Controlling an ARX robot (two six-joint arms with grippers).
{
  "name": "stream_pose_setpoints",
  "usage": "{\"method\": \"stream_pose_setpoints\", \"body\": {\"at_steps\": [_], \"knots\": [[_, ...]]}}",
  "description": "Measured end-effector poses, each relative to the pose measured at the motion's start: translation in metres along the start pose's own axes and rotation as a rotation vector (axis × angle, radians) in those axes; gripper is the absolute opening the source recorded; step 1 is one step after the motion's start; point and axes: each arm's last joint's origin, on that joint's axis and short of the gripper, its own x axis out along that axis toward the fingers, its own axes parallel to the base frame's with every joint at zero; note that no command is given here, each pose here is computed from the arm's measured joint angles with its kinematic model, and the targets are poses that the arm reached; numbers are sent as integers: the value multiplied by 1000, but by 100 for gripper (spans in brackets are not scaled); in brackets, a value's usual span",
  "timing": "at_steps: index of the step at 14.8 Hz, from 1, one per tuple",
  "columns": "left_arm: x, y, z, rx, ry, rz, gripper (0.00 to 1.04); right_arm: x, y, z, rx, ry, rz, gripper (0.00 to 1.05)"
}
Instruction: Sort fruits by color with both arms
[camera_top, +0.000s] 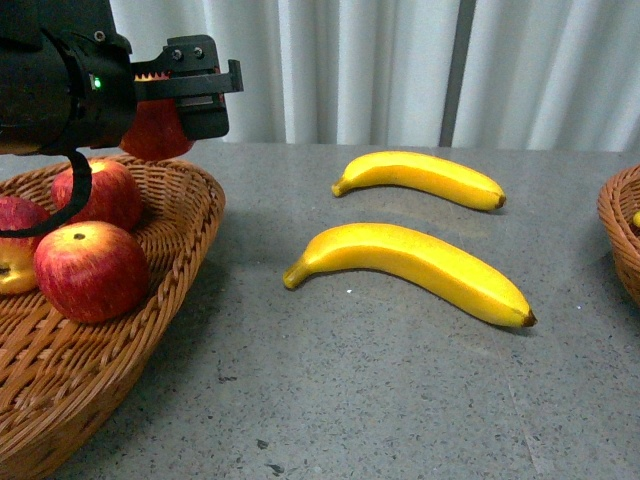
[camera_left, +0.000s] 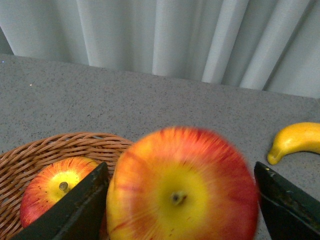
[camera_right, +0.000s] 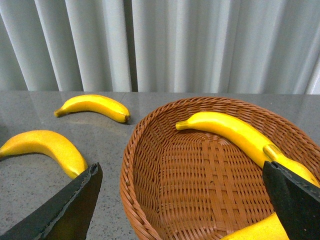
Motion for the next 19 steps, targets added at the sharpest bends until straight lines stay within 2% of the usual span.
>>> {"method": "stream_pose_setpoints", "body": {"at_steps": [1, 2, 6, 8, 9, 11, 15, 16, 19], "knots": [[-4, -1, 2, -12, -9, -5, 94, 0, 0, 0, 0, 0, 0, 98], [-10, -5, 9, -20, -32, -23, 99, 0, 0, 0, 0, 0, 0, 98], [-51, -13, 44, -2, -230, -81, 98, 0, 0, 0, 0, 0, 0, 98], [-84, -3, 55, 45, -373, -72, 98, 0, 0, 0, 0, 0, 0, 98], [-96, 9, 51, 78, -304, -69, 88, 0, 0, 0, 0, 0, 0, 98], [-118, 48, 15, 89, -260, -36, 61, 0, 0, 0, 0, 0, 0, 98], [-143, 81, -29, 93, -247, -53, 8, 0, 0, 0, 0, 0, 0, 98], [-149, 87, -36, 90, -248, -47, 2, 0, 0, 0, 0, 0, 0, 98], [-161, 98, -52, 89, -246, -55, 1, 0, 0, 0, 0, 0, 0, 98]]}}
